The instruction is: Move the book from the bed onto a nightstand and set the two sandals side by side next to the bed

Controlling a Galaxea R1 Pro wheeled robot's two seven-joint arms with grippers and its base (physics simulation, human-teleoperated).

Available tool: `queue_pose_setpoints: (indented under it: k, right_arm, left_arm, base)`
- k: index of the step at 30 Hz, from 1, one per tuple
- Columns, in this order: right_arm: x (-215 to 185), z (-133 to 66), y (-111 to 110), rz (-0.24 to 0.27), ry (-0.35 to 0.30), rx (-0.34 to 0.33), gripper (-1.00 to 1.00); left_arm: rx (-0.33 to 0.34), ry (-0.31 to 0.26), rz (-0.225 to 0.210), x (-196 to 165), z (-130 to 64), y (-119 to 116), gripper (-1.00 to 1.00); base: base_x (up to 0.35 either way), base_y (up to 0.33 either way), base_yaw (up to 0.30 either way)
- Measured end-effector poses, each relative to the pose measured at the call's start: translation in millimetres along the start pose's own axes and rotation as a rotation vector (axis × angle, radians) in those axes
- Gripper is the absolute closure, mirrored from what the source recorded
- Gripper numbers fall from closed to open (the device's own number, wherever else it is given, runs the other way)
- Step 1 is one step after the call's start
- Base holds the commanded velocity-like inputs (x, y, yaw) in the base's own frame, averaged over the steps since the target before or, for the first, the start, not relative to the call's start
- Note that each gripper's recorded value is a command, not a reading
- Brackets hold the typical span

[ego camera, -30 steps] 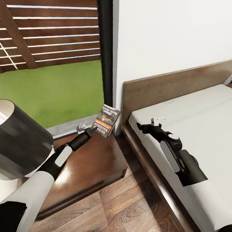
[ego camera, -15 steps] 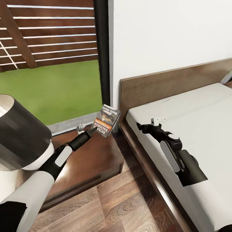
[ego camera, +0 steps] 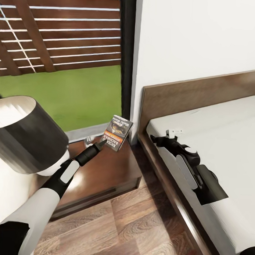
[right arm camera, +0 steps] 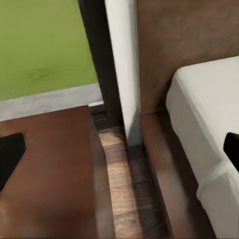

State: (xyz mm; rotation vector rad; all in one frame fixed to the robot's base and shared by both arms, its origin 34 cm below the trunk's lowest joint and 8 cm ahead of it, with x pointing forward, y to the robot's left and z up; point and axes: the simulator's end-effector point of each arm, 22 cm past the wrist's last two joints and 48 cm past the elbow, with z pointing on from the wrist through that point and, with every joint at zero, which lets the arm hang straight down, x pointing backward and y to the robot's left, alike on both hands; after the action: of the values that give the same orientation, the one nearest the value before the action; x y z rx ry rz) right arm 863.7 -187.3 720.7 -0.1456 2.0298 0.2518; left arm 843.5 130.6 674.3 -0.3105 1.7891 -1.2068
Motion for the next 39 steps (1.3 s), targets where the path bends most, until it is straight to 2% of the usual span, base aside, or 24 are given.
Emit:
queue_pose_setpoints:
  k: [9, 21, 28, 39]
  right_arm:
    - [0.2, 0.1, 0.3, 0.0, 0.0, -0.001, -1.0]
    - [0.3, 0.3, 0.4, 0.0, 0.001, -0.001, -1.0]
    - [0.1, -0.1, 0.5, 0.0, 0.0, -0.002, -1.0]
    - [-0.1, -0.1, 0.0, 0.001, 0.0, -0.001, -1.0]
  left_arm:
    - [0.0, 0.0, 0.001, 0.2, 0.0, 0.2, 1.0]
    - [-0.001, 0.002, 0.001, 0.6, 0.0, 0.5, 1.0]
    - [0.0, 0.002, -0.002, 0.8, 0.0, 0.2, 1.0]
    - [-0.005, 0.002, -0.002, 0.8, -0.8, 2.1, 1.0]
  base:
    - [-0.033, -0.023, 0.279]
    - [-0.16, -0.162, 0.272]
    - [-0.021, -0.178, 0.052]
    - [-0.001, -0.01, 0.002]
